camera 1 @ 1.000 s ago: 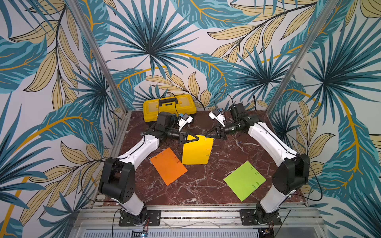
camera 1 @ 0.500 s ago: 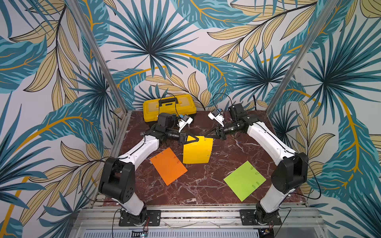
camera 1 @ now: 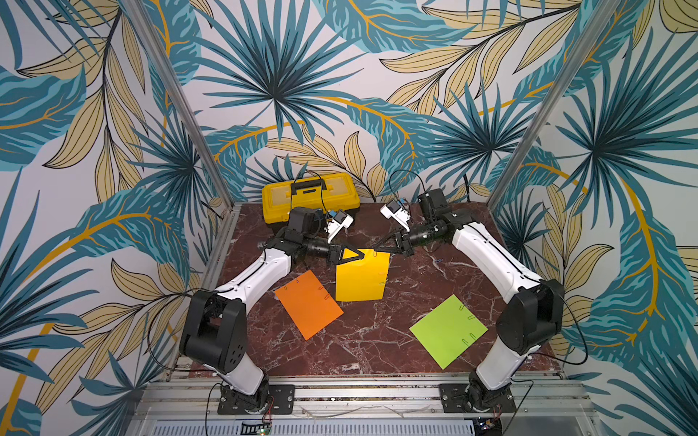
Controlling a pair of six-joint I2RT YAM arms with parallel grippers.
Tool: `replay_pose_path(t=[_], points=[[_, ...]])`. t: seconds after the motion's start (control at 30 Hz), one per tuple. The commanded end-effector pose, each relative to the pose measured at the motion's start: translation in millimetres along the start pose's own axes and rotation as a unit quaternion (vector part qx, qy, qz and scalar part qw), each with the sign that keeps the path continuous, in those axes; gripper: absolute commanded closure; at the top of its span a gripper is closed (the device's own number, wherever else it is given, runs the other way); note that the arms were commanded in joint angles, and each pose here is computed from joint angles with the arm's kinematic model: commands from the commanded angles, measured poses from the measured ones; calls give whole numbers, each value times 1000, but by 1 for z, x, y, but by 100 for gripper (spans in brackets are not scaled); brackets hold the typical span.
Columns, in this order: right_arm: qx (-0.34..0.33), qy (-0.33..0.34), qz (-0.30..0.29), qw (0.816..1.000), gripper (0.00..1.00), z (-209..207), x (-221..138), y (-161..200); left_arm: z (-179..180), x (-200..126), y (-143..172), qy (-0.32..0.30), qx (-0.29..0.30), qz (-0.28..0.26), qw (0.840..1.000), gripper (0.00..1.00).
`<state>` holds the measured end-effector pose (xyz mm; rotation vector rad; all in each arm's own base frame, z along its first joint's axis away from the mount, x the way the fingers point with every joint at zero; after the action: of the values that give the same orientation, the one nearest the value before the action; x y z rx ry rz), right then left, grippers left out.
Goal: Unclip the paperclips from the documents
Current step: Remove the paper clip from the document.
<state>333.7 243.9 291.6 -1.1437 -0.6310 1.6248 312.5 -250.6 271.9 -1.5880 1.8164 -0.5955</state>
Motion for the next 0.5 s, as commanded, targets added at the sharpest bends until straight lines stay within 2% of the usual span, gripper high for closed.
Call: replay_pose_path(t=[0.0, 0.47], points=[[5, 3, 3, 1000, 97, -5, 2, 0, -9, -1, 3, 2, 8, 2, 1000, 100], [7, 10, 3, 1000, 94, -8, 1, -1, -11, -2, 4, 3, 11, 2, 1000, 100]])
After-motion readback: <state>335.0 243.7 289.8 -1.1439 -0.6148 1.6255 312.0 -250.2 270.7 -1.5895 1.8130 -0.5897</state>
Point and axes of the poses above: each gripper's point midway between its finger pads, its own x axis out along the fingers, its own z axis along the line the jaws close on, y = z × x, the point moved 3 cm from there along -x, back along the fingers, and after that the axes turned 7 degrees about -x, right-handed, at the moved point
